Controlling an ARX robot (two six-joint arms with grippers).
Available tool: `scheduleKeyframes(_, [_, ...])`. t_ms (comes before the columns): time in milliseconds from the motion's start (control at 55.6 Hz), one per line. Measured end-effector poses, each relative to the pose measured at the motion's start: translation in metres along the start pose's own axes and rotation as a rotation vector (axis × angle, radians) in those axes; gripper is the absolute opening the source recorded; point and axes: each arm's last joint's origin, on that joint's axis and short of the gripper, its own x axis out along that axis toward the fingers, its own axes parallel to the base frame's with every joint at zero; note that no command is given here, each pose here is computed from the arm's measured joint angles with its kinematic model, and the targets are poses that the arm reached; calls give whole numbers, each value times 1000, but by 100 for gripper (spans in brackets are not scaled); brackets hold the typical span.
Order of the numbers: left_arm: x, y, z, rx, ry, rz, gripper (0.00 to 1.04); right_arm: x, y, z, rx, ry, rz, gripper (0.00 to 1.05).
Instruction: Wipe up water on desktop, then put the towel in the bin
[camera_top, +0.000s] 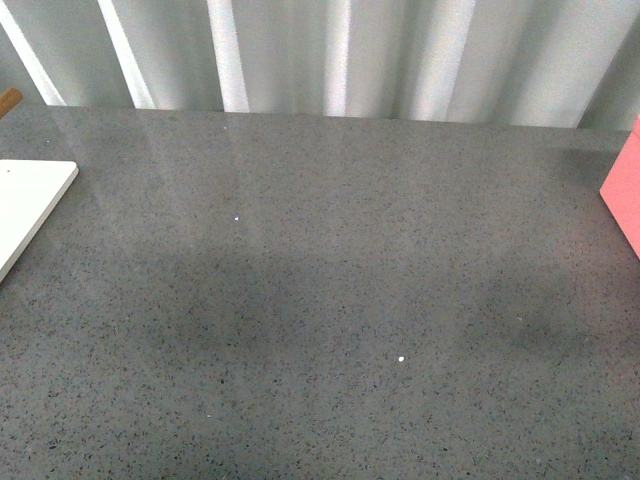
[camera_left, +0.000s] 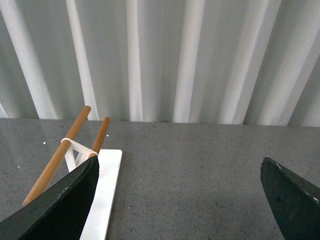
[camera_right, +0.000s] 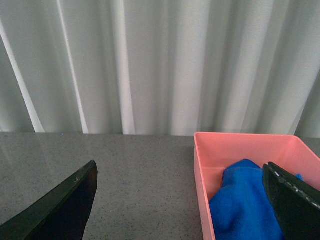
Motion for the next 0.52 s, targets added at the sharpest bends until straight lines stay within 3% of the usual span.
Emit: scheduleKeyframes(522, [0,0,0,0,0,0,98,0,0,0,0,0,0,98])
